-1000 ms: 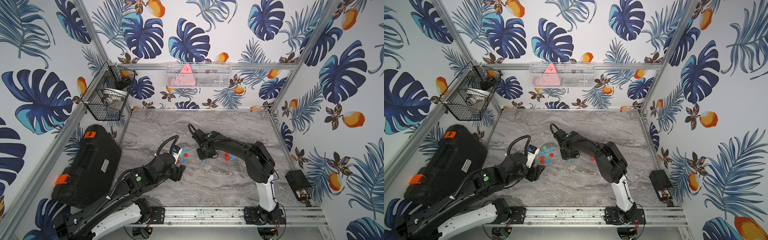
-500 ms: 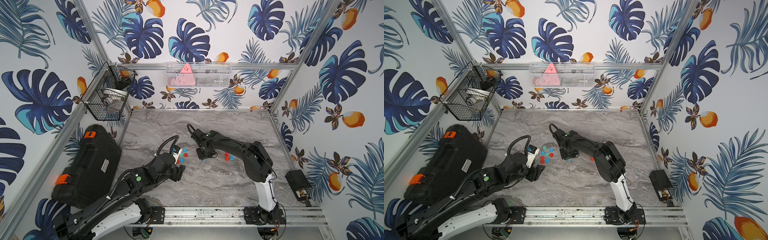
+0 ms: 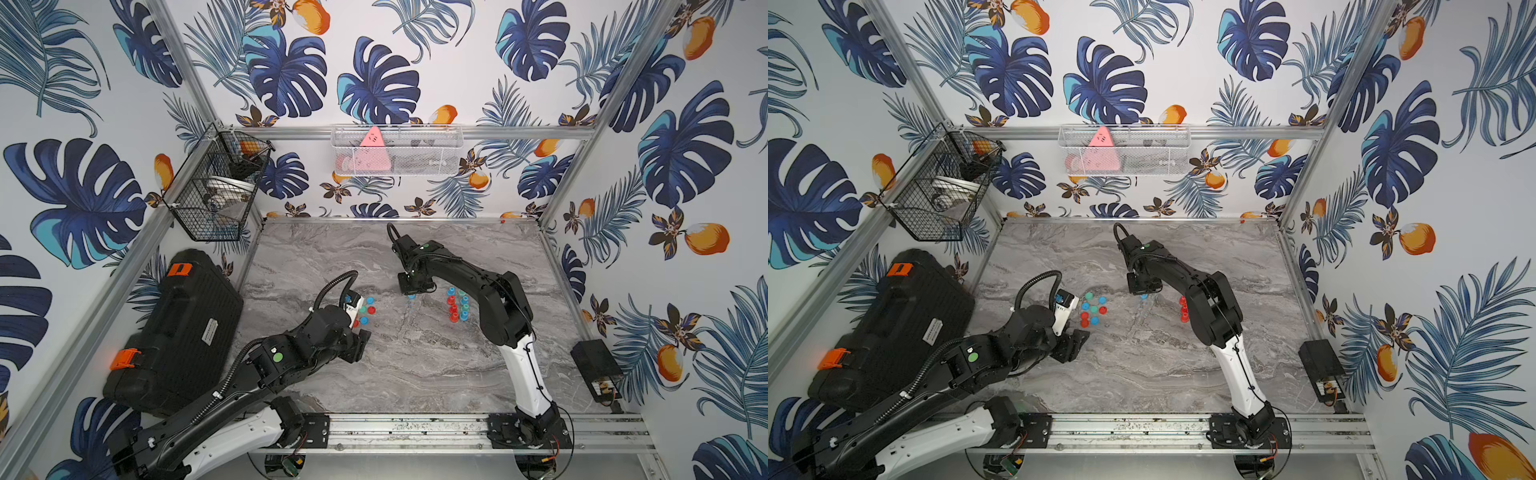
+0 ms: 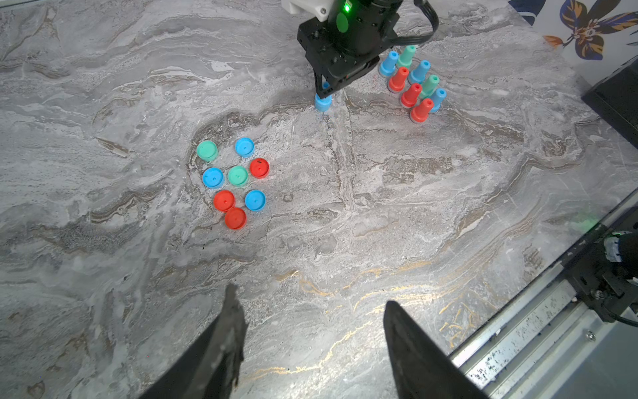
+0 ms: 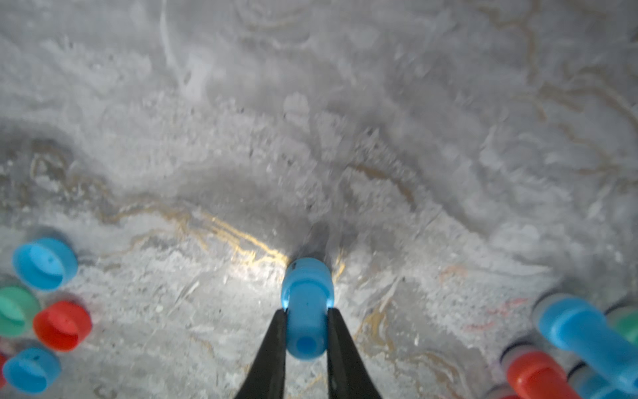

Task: Close the stamp cap
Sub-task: Move the stamp at the center of the board.

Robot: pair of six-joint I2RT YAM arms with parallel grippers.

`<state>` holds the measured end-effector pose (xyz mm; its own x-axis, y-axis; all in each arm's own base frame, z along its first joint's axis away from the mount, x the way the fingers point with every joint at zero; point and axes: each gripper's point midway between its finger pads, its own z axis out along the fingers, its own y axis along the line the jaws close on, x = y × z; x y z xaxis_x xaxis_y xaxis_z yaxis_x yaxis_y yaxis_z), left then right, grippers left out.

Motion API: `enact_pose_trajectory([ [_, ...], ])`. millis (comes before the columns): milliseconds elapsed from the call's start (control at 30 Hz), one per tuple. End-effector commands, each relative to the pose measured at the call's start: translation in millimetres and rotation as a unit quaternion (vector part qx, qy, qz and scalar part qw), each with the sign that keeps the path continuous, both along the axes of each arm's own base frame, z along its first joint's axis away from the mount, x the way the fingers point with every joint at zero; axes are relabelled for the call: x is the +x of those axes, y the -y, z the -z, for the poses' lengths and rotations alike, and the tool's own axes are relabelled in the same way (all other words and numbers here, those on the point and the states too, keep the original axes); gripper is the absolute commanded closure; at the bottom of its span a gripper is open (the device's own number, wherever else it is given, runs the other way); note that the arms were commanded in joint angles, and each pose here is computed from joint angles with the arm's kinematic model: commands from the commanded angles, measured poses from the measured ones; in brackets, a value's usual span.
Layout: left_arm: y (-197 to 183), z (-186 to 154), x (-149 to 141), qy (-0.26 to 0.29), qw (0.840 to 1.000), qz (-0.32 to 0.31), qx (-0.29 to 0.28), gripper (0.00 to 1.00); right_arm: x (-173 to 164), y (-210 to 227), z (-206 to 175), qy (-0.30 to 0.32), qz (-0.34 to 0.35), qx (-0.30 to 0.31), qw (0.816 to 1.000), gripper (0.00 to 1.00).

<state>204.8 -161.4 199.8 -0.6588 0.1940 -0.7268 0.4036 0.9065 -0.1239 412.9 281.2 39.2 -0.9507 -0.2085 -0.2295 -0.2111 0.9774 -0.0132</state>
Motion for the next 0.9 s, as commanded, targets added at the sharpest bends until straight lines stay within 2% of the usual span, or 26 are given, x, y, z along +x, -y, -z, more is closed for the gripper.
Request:
enact_pose_trajectory([
  [0,-1.2,0.0,1.0,0.0,1.0,-0.006,-0.001,0.32,8.1,18.0,17.9,-0.015,0.008,-0.039,0.999,0.92],
  [200,-1.4,-0.7,0.8,0.001,1.0,-0.006,-0.002,0.32,37.8,17.6,17.1,0.018,0.021,-0.046,0.999,0.92],
  [433,-0.8,0.3,0.9,-0.001,1.0,-0.005,-0.002,0.32,67.8,15.1,18.8,0.035,0.039,-0.028,0.998,0.92],
  [867,0.5,0.3,1.0,-0.003,1.0,-0.003,-0.005,0.32,103.2,14.1,19.7,0.061,0.059,-0.002,0.996,0.92],
])
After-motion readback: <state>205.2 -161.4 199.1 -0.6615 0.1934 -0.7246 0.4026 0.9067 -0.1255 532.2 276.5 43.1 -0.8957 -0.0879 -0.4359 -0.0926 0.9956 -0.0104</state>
